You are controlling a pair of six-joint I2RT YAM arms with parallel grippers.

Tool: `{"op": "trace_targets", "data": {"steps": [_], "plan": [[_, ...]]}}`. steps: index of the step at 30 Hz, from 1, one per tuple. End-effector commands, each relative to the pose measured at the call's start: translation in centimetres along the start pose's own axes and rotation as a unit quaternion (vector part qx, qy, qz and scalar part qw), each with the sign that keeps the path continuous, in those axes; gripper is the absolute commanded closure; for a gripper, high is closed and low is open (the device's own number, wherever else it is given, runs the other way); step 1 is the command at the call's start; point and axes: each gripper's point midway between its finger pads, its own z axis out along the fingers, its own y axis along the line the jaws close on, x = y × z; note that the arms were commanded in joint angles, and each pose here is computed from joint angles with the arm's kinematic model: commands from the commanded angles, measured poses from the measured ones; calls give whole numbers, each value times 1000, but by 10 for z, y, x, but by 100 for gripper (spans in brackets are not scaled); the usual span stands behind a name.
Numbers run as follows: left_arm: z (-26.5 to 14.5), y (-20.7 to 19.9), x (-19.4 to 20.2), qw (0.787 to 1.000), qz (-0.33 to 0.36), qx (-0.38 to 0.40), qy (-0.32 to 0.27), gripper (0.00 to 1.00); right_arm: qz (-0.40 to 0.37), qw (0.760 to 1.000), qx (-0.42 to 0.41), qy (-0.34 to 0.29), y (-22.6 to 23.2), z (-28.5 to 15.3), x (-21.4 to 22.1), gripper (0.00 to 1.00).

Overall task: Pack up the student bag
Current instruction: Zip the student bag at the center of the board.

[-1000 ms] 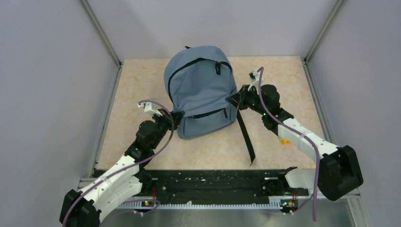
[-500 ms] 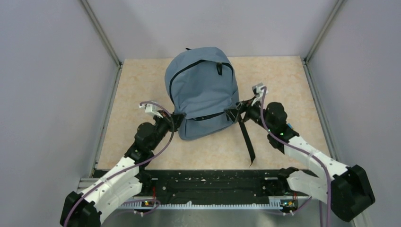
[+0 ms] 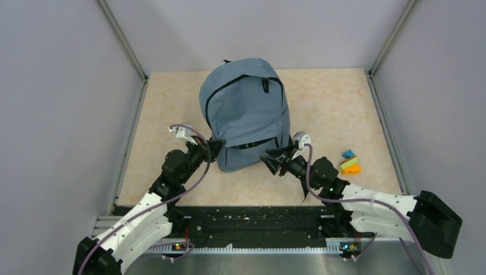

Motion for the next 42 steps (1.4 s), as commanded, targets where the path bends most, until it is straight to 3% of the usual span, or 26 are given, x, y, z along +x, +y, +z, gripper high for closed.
{"op": "trace_targets", "data": {"steps": [1,5,10,14,23,30,33,36,42], "plan": [[-8,-55,-44,994,3,94,-59,100,7,996,-26,-84,24,20,-36,61],[-11,-56,-46,993,3,95,-63,100,-2,997,12,-77,11,44,-24,67],[-13,-60,-42,993,4,107,-53,100,-42,989,109,-87,-28,66,-12,68],[-15,-64,-39,992,3,121,-46,100,-76,986,136,-65,-41,86,4,69],[-25,-82,-41,985,1,165,-44,100,-102,962,247,-63,-82,87,17,71],[-27,-78,-35,986,-13,160,-35,100,-118,960,239,-84,-77,94,1,70],[-23,-56,-33,994,-18,103,-39,100,-116,969,194,-97,-58,90,-20,65],[-23,-36,-31,997,-12,57,-47,100,-117,979,140,-92,-34,81,-40,53],[-22,-29,-28,998,-1,43,-43,100,-86,986,129,-56,-28,42,-43,33]]}}
